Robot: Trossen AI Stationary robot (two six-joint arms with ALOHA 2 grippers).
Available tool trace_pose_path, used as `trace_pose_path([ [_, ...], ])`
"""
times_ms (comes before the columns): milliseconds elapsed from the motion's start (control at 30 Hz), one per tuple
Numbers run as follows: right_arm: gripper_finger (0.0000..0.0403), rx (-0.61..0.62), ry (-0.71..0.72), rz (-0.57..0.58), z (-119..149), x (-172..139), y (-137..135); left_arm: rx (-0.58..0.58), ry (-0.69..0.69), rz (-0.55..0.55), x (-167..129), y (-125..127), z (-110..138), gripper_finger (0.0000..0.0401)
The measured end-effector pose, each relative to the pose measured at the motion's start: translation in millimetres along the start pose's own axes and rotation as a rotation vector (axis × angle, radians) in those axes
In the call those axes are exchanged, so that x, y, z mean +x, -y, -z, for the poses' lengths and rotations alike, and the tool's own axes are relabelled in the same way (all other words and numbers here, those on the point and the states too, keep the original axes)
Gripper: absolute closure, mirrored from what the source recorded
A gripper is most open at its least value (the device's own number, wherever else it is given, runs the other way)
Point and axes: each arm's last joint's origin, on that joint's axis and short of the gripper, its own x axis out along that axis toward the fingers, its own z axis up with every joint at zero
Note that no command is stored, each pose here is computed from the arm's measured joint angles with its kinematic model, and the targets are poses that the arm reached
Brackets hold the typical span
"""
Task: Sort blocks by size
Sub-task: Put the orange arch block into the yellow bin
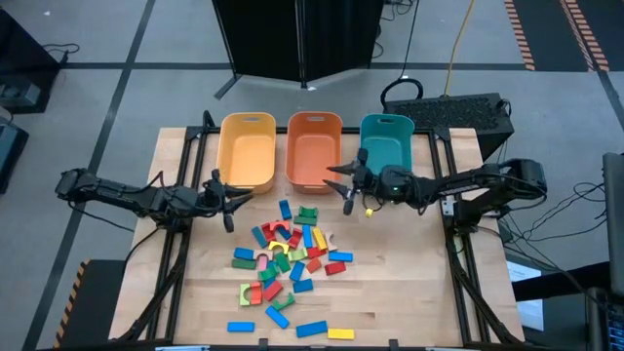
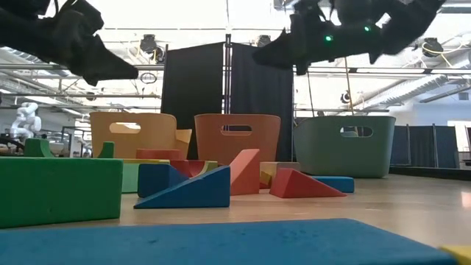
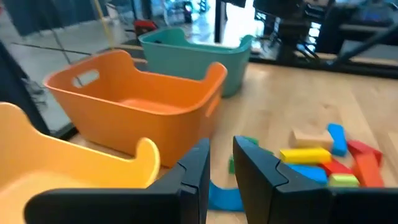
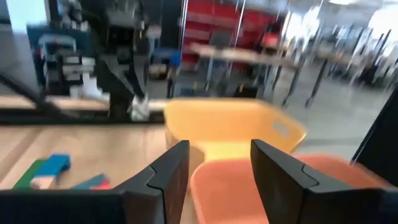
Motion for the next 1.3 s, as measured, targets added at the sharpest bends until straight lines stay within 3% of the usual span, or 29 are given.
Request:
trace_pose_path([
  [100, 0.0243, 0.005, -0.103, -0.043, 0, 8, -12, 0.004, -0.035, 0.039, 0, 2, 3, 0.0328],
  [300, 0.0243, 0.058, -0.127, -0.087, -11, 11, -30, 0.022, -0.097, 0.112, 5, 6, 9, 0.0323],
  [700, 0.0243, 0.099, -0.223, -0.086, -9, 2, -44, 0.007, -0.144, 0.187, 19, 15, 14, 0.0244],
  [1300, 0.0243, 0.061, -0.33, -0.096, 2, -2, -47, 0.059, -0.224, 0.217, 55, 32, 36, 0.0241],
])
